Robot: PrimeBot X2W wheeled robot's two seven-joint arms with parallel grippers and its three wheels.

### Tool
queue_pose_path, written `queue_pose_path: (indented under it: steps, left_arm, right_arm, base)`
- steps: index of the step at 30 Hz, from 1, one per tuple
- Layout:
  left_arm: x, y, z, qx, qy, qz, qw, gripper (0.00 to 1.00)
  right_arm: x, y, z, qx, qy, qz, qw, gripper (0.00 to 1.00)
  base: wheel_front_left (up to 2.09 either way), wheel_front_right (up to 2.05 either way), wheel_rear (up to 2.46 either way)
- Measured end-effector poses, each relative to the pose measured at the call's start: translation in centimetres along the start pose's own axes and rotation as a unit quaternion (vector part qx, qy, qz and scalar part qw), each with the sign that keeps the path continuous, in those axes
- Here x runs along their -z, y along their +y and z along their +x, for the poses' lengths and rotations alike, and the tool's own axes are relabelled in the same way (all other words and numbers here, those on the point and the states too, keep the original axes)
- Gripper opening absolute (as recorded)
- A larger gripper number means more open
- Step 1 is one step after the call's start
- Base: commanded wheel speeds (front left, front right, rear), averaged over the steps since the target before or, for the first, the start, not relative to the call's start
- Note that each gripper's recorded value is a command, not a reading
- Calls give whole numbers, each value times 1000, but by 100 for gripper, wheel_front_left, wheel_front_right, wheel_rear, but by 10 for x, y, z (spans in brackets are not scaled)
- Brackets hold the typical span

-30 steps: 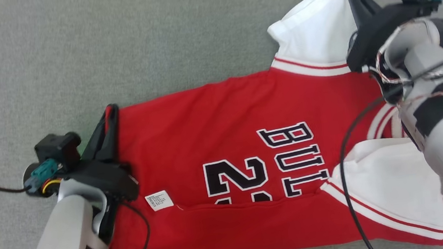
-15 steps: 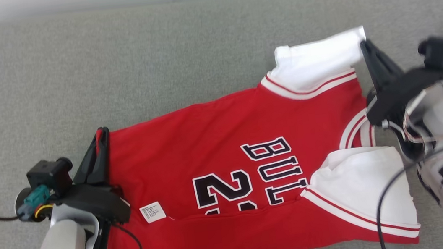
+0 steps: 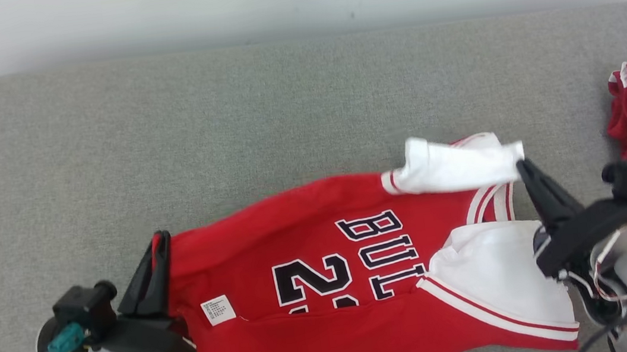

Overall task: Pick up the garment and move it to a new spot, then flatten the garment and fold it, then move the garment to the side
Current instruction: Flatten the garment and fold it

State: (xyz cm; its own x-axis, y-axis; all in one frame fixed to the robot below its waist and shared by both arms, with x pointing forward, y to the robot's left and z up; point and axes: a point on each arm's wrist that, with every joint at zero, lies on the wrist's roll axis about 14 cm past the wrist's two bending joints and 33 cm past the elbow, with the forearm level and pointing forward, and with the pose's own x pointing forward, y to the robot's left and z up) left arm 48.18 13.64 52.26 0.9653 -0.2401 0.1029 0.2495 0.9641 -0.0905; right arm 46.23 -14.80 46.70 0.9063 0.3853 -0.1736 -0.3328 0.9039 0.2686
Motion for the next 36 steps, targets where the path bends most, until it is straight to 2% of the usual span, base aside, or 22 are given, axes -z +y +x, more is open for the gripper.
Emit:
queue_pose_path:
  steps: [7,15,18,23,24,25,26,27,28,29,32,36]
  left_arm:
    - [12,0,-28,-9,18,-8,1000,0]
    - [26,3,-46,-20,39,-19,999,0]
    - [29,2,-49,-22,44,-21,999,9]
    - [37,-1,-58,-22,56,-22,998,17]
    - [39,0,-60,-25,60,-23,998,21]
    - [40,2,-61,-27,62,-22,998,30]
    - [42,5,-62,-32,64,-21,997,55]
    - [44,8,-65,-39,68,-23,997,100]
    - [47,11,-68,-44,73,-21,996,100]
    - [51,14,-72,-49,79,-16,996,100]
    - [48,21,-78,-62,77,1,995,100]
    - [36,33,-86,-98,56,15,993,100]
  right_arm:
    - [25,3,-31,12,19,41,999,0]
    - [29,6,-54,21,10,62,998,0]
    - [29,6,-60,23,8,67,997,0]
    - [37,6,-72,32,17,76,996,0]
    - [39,7,-73,33,19,77,996,0]
    - [40,8,-74,33,21,81,996,0]
    - [41,9,-75,32,22,84,996,0]
    - [43,10,-75,33,26,88,995,0]
    - [45,11,-76,34,29,92,995,65]
    - [46,10,-78,36,30,98,994,100]
    - [42,3,-85,49,20,108,993,100]
    - [27,-7,-88,59,-6,85,995,100]
  base:
    - [0,0,0]
    - [0,0,0]
    - [0,0,0]
    - [0,0,0]
    - [0,0,0]
    - [0,0,0]
    - [0,0,0]
    - [0,0,0]
    - [0,0,0]
    - [0,0,0]
    - [0,0,0]
    - [0,0,0]
